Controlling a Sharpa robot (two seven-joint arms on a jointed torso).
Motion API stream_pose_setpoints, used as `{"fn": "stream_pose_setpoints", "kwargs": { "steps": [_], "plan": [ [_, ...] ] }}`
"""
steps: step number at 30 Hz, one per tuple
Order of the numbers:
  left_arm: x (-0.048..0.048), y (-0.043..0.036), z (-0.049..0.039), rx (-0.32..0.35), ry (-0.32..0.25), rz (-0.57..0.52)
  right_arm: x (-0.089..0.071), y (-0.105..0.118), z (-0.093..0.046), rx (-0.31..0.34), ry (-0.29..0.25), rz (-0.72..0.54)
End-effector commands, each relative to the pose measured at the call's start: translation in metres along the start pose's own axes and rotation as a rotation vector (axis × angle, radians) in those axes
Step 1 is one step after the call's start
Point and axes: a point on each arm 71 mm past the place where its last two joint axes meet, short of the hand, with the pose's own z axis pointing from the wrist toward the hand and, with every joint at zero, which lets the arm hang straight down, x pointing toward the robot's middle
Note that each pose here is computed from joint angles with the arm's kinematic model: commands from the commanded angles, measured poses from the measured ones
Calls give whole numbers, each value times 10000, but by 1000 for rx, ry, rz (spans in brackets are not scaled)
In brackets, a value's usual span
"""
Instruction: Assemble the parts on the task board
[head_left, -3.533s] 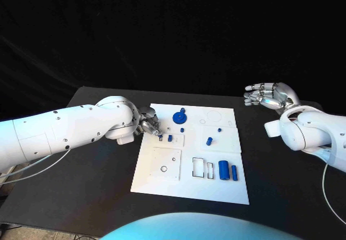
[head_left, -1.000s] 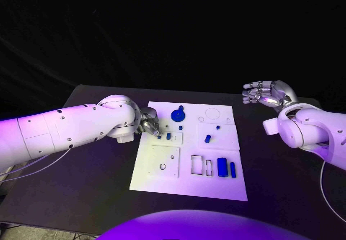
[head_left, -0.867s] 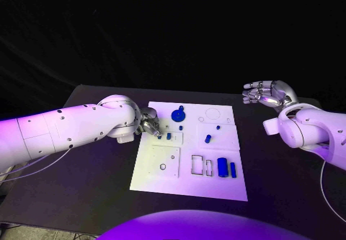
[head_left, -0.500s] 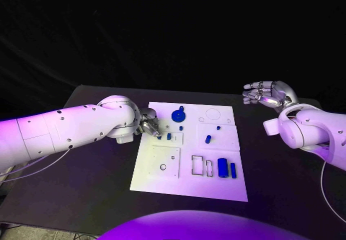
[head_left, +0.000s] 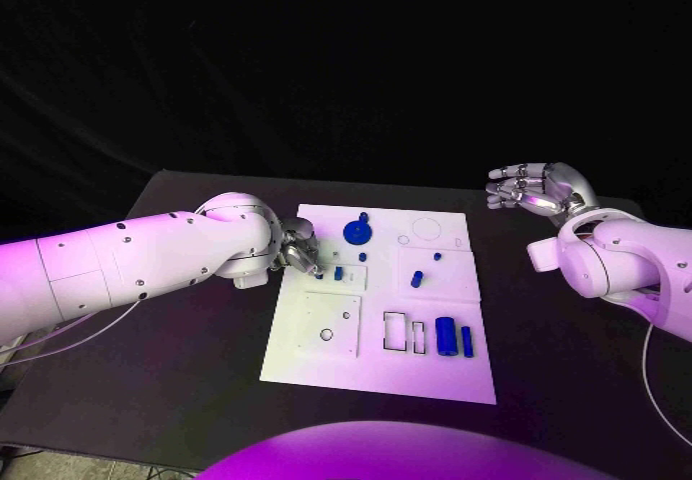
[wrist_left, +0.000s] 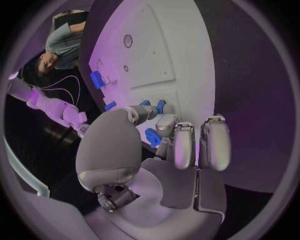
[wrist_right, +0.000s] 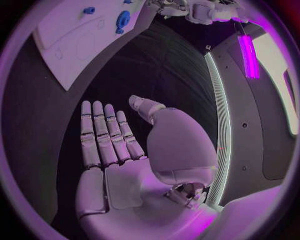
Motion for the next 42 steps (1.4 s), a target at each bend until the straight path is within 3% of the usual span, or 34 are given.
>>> {"fn": "stream_pose_setpoints", "kwargs": {
  "steps": [1,19,42],
  "plan": [
    [36,-5,9,-1,8,13,14,9,-1,-12,14,2],
    [45,-12,21,5,28,-17,8,7,-4,-12,13,2],
    [-19,50,43,-9,-22,-61,7,-5,-8,-10,14,2]
  ]
}}
